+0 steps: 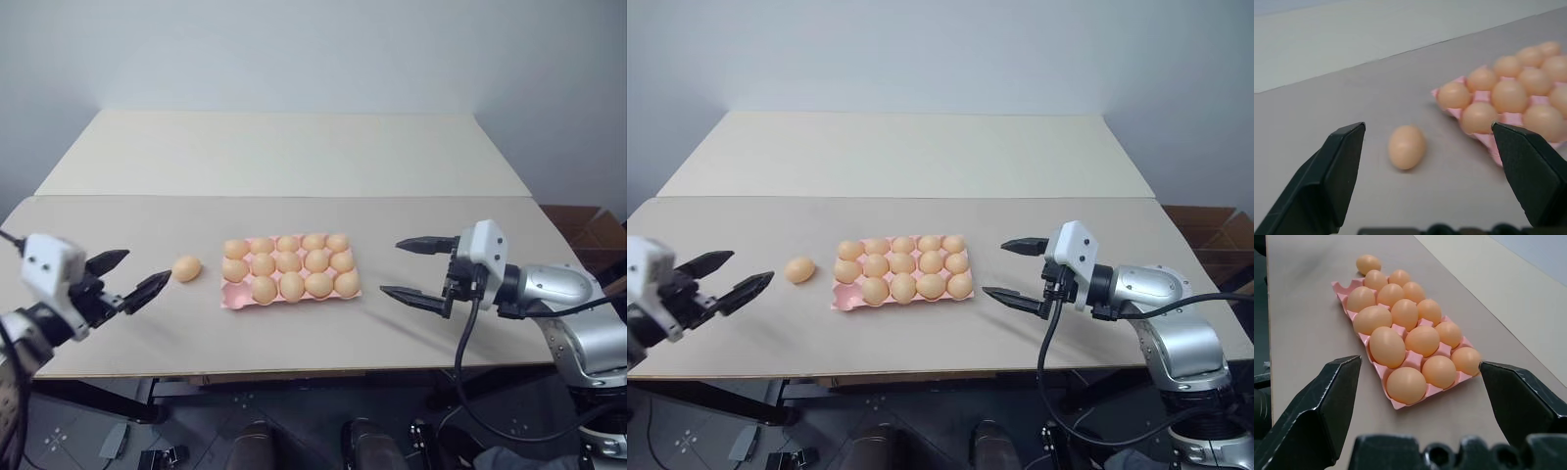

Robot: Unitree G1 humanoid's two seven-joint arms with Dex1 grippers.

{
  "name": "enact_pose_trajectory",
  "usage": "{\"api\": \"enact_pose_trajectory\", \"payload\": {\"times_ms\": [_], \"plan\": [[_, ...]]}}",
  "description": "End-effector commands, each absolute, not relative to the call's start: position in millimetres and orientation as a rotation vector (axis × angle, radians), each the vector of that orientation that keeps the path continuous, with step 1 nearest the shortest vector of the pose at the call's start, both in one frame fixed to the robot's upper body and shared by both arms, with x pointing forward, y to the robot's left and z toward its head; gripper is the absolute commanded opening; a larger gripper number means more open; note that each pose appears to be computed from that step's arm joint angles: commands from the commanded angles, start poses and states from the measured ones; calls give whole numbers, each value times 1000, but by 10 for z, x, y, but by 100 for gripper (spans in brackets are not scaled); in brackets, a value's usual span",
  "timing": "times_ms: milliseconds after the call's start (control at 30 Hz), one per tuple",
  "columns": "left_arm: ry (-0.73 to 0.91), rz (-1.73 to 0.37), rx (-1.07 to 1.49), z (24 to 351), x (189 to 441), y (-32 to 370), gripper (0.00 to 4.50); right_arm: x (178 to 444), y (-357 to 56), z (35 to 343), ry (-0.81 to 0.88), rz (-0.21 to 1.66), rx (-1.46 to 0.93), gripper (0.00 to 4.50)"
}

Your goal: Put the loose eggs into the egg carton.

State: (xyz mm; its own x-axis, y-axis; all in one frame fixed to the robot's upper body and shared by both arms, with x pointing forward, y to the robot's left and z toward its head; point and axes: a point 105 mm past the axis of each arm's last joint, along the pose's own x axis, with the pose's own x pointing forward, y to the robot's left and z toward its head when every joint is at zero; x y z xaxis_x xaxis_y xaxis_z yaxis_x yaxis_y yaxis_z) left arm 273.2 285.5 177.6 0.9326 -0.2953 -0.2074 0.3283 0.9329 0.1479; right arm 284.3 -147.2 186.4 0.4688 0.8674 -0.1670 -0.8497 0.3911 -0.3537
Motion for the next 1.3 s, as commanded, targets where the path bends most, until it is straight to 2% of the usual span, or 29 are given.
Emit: {"api": "enact_pose_trajectory", "payload": {"times_ms": [33, 233, 500, 633, 667, 833, 933, 1067, 1300], "plan": [[279, -185, 207, 1640, 2978, 2994, 449, 2807, -1458, 1988, -115, 1069, -459, 450], [326, -322, 208, 1414, 3308, 2763, 449, 2768, -1438, 2006, -125, 1055, -466, 450], [403, -454, 204, 1189, 3388, 2634, 449, 2707, -1401, 2028, -139, 1050, -452, 450], [413, -471, 211, 1150, 3392, 2606, 366, 2719, -1407, 2039, -146, 1027, -443, 450], [412, -474, 208, 1153, 3392, 2603, 325, 2721, -1409, 2044, -148, 1023, -440, 450], [355, -457, 272, 1307, 3367, 2645, 179, 2722, -1423, 2052, -152, 1004, -434, 450], [272, -524, 294, 1526, 3263, 2553, 179, 2707, -1421, 2041, -151, 998, -430, 450], [194, -711, 295, 1708, 3043, 2185, 179, 2696, -1400, 2027, -150, 995, -423, 450], [248, -839, 275, 1453, 2952, 1831, 179, 2707, -1391, 2032, -147, 980, -424, 450]]}}
